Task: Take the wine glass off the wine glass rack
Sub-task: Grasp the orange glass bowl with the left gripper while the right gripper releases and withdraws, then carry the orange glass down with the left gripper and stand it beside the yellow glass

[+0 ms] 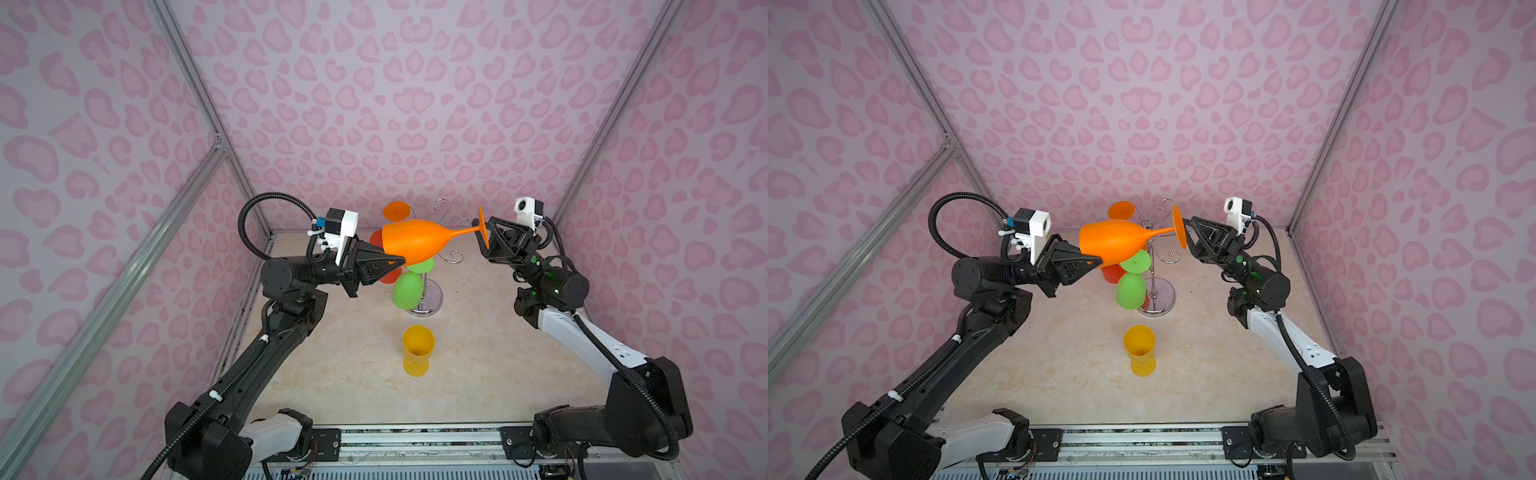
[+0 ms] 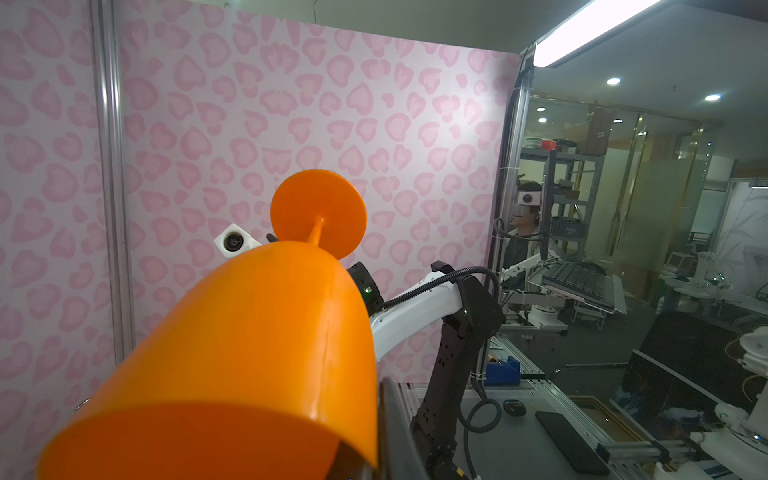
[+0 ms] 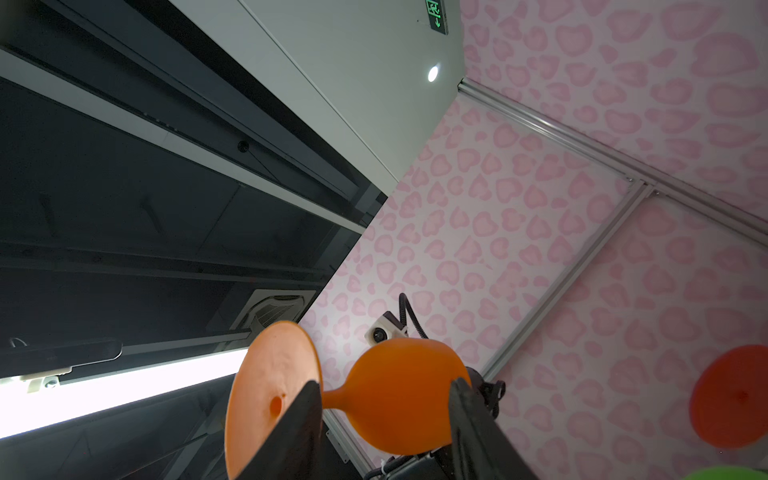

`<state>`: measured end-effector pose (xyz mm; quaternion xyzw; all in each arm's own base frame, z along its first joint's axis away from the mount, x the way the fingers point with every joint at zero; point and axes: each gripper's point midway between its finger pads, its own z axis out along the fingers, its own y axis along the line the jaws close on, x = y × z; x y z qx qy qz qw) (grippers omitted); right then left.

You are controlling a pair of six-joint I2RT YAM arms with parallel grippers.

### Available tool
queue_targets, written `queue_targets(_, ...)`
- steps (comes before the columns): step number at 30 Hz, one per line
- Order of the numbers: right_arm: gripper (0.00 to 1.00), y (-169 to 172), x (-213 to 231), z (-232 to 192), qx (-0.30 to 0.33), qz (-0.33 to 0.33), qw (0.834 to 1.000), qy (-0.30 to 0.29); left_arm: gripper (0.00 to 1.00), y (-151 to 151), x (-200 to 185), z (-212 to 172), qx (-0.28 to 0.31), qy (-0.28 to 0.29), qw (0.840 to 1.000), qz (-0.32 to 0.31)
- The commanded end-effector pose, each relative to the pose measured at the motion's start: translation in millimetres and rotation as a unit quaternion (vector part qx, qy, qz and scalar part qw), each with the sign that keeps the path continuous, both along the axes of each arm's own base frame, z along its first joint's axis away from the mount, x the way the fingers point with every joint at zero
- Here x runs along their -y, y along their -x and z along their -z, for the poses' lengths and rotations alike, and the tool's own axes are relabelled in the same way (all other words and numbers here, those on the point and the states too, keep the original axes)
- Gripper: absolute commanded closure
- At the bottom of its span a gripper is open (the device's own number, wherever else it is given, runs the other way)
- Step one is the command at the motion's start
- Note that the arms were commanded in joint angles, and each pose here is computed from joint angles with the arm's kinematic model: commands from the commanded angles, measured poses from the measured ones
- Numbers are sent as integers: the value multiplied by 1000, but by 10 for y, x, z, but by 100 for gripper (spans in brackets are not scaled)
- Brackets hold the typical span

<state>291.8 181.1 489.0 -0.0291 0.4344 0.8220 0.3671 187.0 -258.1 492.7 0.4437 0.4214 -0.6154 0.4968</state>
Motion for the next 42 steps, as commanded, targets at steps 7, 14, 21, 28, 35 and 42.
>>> queue_targets(7, 47, -287, 537, 625, -68, 242, 925, 284, 98, 17, 272, 592, -5, -165, 985, -58)
queue_targets(14, 47, -218, 1358, 1092, -165, 413, 784, 434, 98, 86, 605, 1039, 31, -319, 942, -100)
queue_targets(21, 47, -148, 1922, 1423, -240, 477, 740, 409, 98, 150, 866, 1537, 63, -454, 882, -109)
queue_targets(28, 46, -136, 2215, 1679, -283, 506, 716, 389, 98, 174, 1129, 1934, 92, -543, 828, -103)
queue_targets(35, 45, -167, 2290, 1817, -299, 504, 718, 376, 98, 153, 1419, 2449, 127, -644, 750, -86)
queue_targets(42, 45, -156, 2308, 1872, -304, 504, 716, 376, 98, 186, 1536, 2856, 130, -705, 696, -50)
